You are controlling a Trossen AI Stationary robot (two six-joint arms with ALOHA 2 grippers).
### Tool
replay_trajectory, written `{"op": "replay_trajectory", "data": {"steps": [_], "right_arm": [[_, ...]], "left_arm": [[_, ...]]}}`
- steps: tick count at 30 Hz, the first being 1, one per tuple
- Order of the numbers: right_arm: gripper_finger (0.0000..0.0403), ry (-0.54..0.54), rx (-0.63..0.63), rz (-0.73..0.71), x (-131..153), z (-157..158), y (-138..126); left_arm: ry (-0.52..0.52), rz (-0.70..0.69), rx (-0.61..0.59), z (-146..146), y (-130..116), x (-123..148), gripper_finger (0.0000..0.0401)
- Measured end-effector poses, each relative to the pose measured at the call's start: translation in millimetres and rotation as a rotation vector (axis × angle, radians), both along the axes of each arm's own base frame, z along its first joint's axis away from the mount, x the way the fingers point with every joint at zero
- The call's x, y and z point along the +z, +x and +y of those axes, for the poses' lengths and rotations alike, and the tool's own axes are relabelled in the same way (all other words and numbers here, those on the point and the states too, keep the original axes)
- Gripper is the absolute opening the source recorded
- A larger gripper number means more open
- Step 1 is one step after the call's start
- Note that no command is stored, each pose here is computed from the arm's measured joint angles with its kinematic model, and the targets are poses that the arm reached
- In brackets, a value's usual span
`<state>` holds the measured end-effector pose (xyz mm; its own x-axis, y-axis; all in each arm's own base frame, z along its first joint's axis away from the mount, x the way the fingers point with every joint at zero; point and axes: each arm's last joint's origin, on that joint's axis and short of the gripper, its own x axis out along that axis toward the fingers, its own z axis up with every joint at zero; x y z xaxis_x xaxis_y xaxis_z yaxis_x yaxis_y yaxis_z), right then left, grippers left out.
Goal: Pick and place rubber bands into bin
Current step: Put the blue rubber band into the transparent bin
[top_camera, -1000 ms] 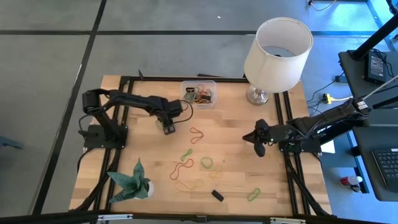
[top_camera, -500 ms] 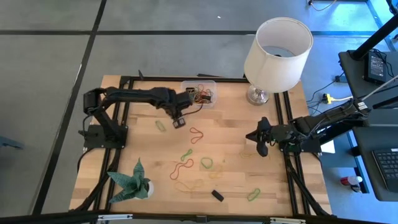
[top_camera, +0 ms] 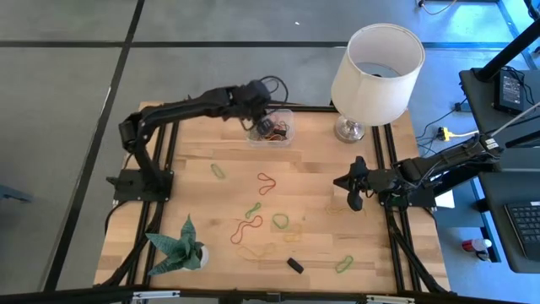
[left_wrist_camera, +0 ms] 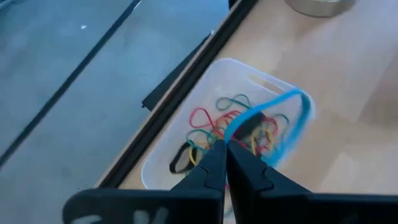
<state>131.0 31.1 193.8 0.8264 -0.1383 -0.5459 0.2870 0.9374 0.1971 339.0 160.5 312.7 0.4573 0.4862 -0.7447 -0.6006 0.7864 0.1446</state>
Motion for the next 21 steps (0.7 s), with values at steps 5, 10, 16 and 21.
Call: {"op": "replay_trajectory", "data": {"steps": [5,10,16,21], "right_arm": [[0.0033,0.003,-0.005,0.001,0,0,0],[0.0033,0.041,-0.035,-0.001,-1,0,0],[0.0033,0.049,-0.081,-0.009,-1,-2,0],[0.0033,0.047,-0.108,-0.01,-1,-6,0]], "left_arm": [[-0.091,0.005,0.005,34,14,-29,0.0002],[-0.141,0.059,-0.023,56,31,-65,0.0002],[-0.187,0.069,-0.052,69,47,-96,0.0006],[-0.217,0.029,-0.085,71,53,-103,0.0031]]}}
